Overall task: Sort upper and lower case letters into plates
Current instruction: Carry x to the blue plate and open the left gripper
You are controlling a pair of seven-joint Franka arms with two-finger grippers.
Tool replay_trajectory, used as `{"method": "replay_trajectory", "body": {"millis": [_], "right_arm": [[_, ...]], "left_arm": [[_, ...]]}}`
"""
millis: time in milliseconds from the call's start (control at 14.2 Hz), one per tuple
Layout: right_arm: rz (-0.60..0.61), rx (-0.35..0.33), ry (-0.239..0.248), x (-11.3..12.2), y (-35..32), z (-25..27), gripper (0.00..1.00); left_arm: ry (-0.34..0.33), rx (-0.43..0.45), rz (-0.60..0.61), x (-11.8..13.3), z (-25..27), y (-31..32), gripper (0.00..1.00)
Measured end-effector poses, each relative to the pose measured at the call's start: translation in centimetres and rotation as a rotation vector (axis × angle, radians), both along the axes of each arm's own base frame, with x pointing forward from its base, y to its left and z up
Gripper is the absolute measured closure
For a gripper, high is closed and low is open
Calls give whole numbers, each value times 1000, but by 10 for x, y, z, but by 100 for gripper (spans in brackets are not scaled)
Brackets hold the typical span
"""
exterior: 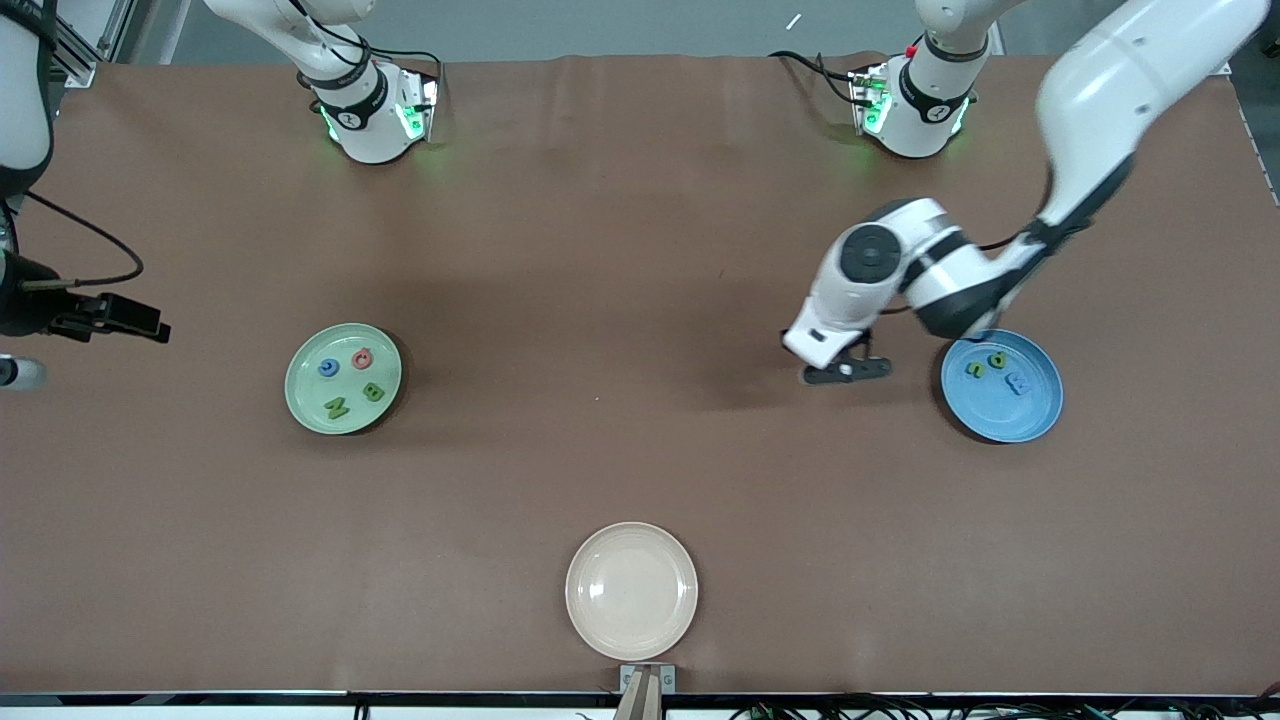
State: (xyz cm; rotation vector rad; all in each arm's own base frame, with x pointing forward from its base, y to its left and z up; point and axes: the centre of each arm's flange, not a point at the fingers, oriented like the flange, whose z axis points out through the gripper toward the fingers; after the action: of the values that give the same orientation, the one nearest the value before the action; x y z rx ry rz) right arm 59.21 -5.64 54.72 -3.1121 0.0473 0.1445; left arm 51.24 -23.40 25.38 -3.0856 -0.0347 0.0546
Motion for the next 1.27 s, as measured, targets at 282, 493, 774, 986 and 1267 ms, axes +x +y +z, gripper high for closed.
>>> {"method": "replay_trajectory", "body": {"millis": [282, 493, 774, 986, 1267], "right_arm": [[7, -1, -4, -17, 4, -1, 0], [-2, -6, -18, -26, 9, 10, 0], [-20, -18, -26, -34, 7, 25, 0], [-26, -21, -23, -39, 3, 46, 0], [-44, -19, 1, -48, -7, 65, 0]], "left_arm": [[16, -15, -145, 29, 13, 100, 73], [30, -10, -258, 36, 7, 157, 73], [40, 23, -357, 40, -7, 203, 73], [41, 27, -444, 42, -25, 232, 73], [5, 29, -509, 46, -44, 259, 73]]}}
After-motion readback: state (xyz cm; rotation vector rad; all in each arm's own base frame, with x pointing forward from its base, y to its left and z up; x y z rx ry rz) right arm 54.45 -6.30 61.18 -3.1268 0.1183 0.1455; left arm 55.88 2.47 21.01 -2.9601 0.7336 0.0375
